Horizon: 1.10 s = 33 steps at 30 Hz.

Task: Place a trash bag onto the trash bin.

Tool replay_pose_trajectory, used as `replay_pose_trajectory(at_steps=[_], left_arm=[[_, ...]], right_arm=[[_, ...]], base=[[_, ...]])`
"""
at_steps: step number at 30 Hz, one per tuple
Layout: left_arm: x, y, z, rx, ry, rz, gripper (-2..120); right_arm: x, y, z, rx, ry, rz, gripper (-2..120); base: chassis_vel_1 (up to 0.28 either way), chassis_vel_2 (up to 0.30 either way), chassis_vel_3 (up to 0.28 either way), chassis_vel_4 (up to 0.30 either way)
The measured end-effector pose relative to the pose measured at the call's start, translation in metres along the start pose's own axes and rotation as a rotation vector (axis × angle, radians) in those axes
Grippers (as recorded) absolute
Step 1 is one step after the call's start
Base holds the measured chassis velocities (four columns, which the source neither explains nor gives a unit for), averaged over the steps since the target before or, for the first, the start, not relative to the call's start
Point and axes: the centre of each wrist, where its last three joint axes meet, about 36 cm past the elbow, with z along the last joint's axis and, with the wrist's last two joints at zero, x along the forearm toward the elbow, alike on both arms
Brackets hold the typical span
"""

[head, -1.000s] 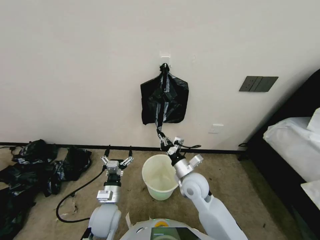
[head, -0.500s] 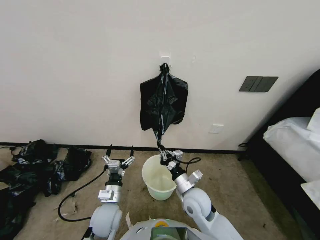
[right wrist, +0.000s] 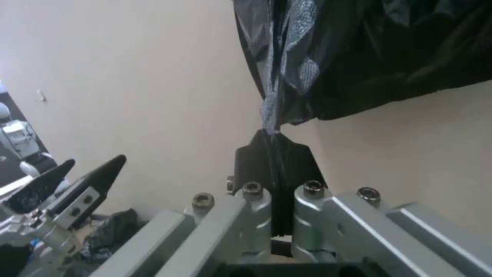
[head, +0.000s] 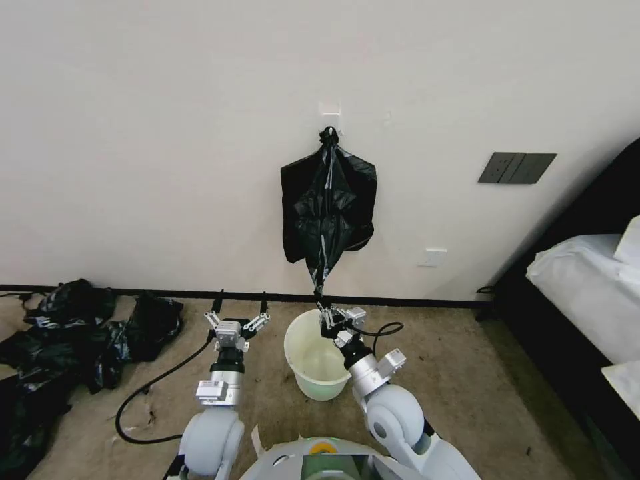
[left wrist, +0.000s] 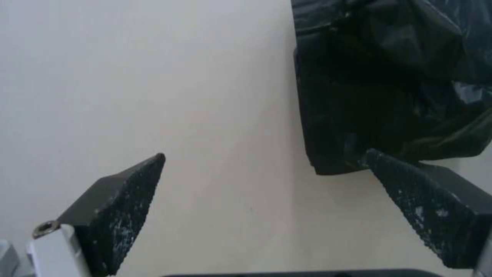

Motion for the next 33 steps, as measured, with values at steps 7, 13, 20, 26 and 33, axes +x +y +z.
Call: replay_pose_trajectory(at_steps=[7,13,20,26,33], left_arm=[[-0.001,-0.001,0.004,0.002,0.006,0.002,100],[-0.003,-0.002,0.002,0.002,0.002,0.01,100],[-0.031,0.004,-0.043,0.041,-0.062,0.099,100],[-0.054,0.016,-0.073,0.044,-0.1,0.229,100],[-0.097,0.022,-0.104,-0.037,-0.117,0.447,100]], right_arm=[[0.004,-0.001,0.01,0.056,0.021,-0.018,0],[-0.007,-0.003,0.002,0.066,-0.014,-0.015,0],[-0.042,-0.016,-0.042,0.033,-0.139,0.051,0],[-0.047,-0.025,-0.042,0.11,-0.146,0.077,0],[-0.056,-0.03,-0.032,0.208,-0.154,0.093,0]], base=[[0.0,0.0,0.0,0.0],[0.0,0.0,0.0,0.0],[0.0,0.0,0.0,0.0],[0.0,0.0,0.0,0.0],[0.0,0.0,0.0,0.0]])
